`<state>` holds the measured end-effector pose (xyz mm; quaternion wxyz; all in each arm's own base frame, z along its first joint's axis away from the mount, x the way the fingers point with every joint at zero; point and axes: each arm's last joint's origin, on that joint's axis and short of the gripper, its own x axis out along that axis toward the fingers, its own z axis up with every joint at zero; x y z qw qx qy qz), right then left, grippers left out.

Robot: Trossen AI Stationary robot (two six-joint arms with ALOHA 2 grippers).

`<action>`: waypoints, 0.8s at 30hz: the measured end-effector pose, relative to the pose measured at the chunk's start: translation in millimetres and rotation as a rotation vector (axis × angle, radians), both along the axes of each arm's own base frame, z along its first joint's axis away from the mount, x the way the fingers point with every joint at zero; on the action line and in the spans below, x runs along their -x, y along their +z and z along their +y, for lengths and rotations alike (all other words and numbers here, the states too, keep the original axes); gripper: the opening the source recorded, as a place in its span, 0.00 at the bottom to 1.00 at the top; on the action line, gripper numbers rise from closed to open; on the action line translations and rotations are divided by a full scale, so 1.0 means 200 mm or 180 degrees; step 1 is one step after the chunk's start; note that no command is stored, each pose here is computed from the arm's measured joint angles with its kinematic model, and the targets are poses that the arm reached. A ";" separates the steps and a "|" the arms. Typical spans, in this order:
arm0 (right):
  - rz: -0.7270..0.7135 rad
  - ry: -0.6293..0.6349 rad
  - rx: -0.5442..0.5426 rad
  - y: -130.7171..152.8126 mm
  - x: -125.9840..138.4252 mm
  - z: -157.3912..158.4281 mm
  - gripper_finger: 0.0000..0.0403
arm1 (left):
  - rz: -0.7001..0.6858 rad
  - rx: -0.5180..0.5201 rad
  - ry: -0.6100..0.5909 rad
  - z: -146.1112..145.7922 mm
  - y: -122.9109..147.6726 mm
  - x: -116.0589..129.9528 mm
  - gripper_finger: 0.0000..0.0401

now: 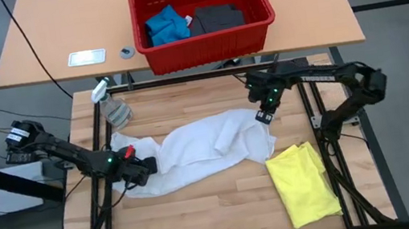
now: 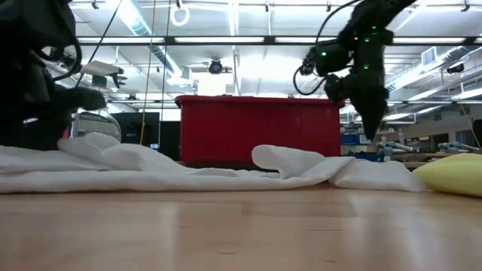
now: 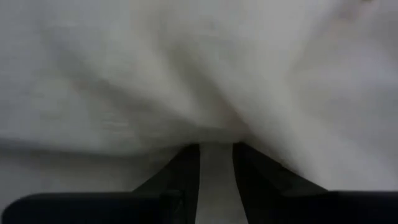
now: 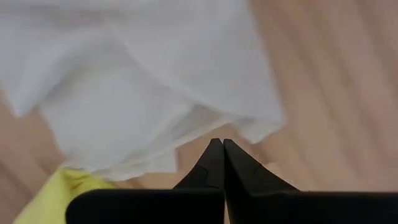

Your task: Fold Laundry from Bin

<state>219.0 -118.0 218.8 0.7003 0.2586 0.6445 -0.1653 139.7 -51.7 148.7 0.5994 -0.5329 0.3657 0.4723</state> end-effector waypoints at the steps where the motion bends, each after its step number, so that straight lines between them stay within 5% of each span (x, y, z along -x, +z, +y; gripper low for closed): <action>1: -0.0061 -0.0023 -0.0046 -0.01 0.02 0.02 0.00 | -0.0041 -0.0040 -0.0015 0.00 0.01 -0.01 0.26; 13: -0.0491 -0.0167 -0.0287 -0.06 0.07 0.07 0.01 | -0.0589 -0.0630 -0.0498 0.04 0.21 -0.17 0.26; 24: -0.1096 -0.0088 -0.0382 -0.04 -0.09 0.17 0.01 | -0.1516 -0.1184 -0.0938 0.15 0.33 -0.36 0.26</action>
